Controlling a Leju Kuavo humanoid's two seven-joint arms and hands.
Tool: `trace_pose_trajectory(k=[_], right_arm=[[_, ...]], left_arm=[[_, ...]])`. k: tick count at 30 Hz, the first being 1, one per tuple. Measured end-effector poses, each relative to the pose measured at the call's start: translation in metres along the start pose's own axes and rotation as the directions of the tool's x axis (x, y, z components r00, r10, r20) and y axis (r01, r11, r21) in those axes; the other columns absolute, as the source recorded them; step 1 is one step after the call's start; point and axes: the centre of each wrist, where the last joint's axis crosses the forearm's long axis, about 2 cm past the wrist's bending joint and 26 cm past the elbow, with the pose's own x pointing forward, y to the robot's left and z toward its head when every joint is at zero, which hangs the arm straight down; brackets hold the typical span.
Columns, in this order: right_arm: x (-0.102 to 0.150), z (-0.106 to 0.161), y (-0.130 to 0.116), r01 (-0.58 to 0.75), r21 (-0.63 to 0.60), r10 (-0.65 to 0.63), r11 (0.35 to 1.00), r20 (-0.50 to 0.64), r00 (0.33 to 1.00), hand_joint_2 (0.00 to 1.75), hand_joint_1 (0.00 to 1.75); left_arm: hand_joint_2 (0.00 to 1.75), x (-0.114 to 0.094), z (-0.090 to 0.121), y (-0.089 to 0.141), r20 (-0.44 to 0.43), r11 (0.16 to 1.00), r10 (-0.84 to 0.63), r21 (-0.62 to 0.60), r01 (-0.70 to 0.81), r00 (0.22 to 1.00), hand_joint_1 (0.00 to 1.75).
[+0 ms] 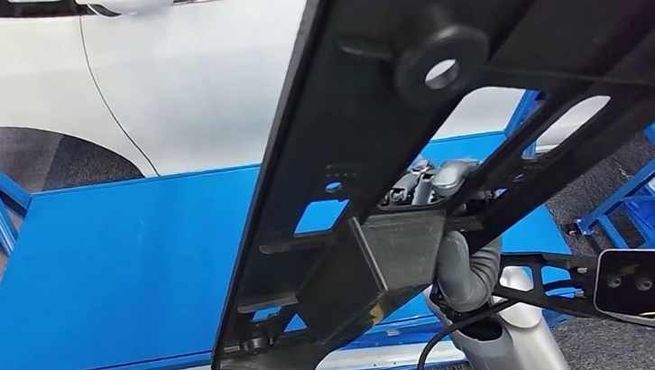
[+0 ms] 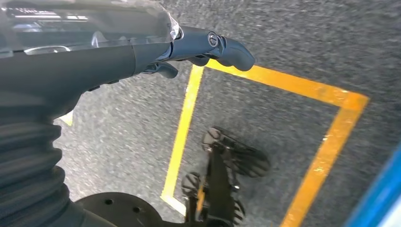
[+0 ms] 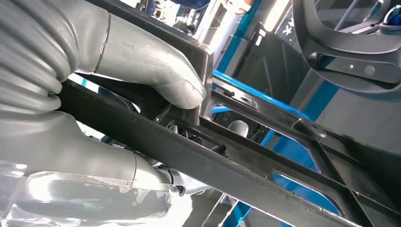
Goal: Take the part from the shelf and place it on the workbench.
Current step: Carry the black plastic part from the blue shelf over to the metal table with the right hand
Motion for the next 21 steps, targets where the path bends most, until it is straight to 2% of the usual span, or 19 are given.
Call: trace_pose_trajectory(k=[9, 21], right_arm=[[0.009, 0.0, 0.006, -0.063, 0.023, 0.063, 0.998, 0.026, 0.998, 1.75, 1.75], [0.011, -0.006, 0.007, -0.043, 0.023, 0.043, 0.999, 0.039, 0.998, 1.75, 1.75]], left_arm=[[1.75, 0.002, 0.0, 0.0, 0.003, 0.999, -0.04, -0.014, 0.04, 0.999, 0.0], [1.75, 0.012, -0.002, 0.009, 0.045, 1.0, -0.03, 0.007, 0.03, 0.999, 0.0]])
